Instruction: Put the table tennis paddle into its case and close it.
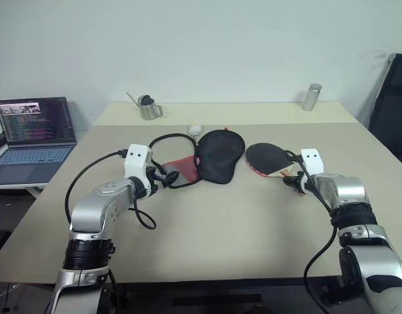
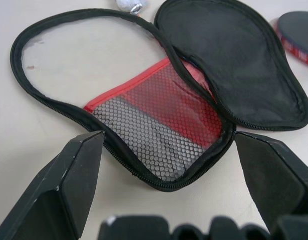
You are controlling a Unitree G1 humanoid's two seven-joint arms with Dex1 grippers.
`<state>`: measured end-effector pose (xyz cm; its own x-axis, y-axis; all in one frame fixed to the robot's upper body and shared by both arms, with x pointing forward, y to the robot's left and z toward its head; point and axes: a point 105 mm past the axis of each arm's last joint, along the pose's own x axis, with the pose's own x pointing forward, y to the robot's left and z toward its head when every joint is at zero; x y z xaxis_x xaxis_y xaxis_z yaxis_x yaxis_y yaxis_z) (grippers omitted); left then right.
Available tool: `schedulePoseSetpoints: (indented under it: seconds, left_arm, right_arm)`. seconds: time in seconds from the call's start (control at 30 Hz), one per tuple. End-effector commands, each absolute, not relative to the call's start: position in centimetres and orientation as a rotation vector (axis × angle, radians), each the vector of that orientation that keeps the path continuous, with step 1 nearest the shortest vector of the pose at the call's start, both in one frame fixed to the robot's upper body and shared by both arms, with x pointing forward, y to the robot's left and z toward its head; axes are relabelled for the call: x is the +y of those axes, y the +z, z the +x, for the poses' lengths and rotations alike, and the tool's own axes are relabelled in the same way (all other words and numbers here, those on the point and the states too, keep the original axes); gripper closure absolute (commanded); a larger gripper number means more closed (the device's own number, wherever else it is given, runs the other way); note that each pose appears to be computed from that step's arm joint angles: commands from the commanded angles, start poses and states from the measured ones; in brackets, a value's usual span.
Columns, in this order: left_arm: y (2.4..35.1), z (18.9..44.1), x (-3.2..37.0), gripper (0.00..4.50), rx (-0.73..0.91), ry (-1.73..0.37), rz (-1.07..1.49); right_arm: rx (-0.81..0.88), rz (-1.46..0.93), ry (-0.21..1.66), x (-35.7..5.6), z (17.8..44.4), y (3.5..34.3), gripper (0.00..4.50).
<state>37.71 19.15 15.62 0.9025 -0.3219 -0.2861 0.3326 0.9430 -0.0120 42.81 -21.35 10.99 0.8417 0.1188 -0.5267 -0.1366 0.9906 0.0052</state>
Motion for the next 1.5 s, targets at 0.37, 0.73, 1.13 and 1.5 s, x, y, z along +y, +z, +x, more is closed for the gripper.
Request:
schedulePoseSetpoints:
  seconds: [0.37, 0.73, 1.13, 1.5]
  left_arm:
    - [17.5, 37.3, 21.3, 0.00, 0.231, -0.259, 0.074]
    - [17.1, 36.8, 19.8, 0.00, 0.237, -0.274, 0.069]
    - [17.0, 35.8, 20.3, 0.00, 0.248, -0.237, 0.070]
    - [16.9, 35.6, 20.3, 0.00, 0.249, -0.221, 0.069]
  right_arm:
    - [0.261, 0.052, 0.199, -14.1, 45.3, 21.5, 3.43]
    - [0.332, 0.193, 0.282, -3.0, 47.0, 17.4, 3.43]
    - [0.405, 0.232, 0.324, -0.5, 46.1, 14.9, 3.43]
    - [0.317, 0.358, 0.375, 1.3, 46.5, 20.1, 3.43]
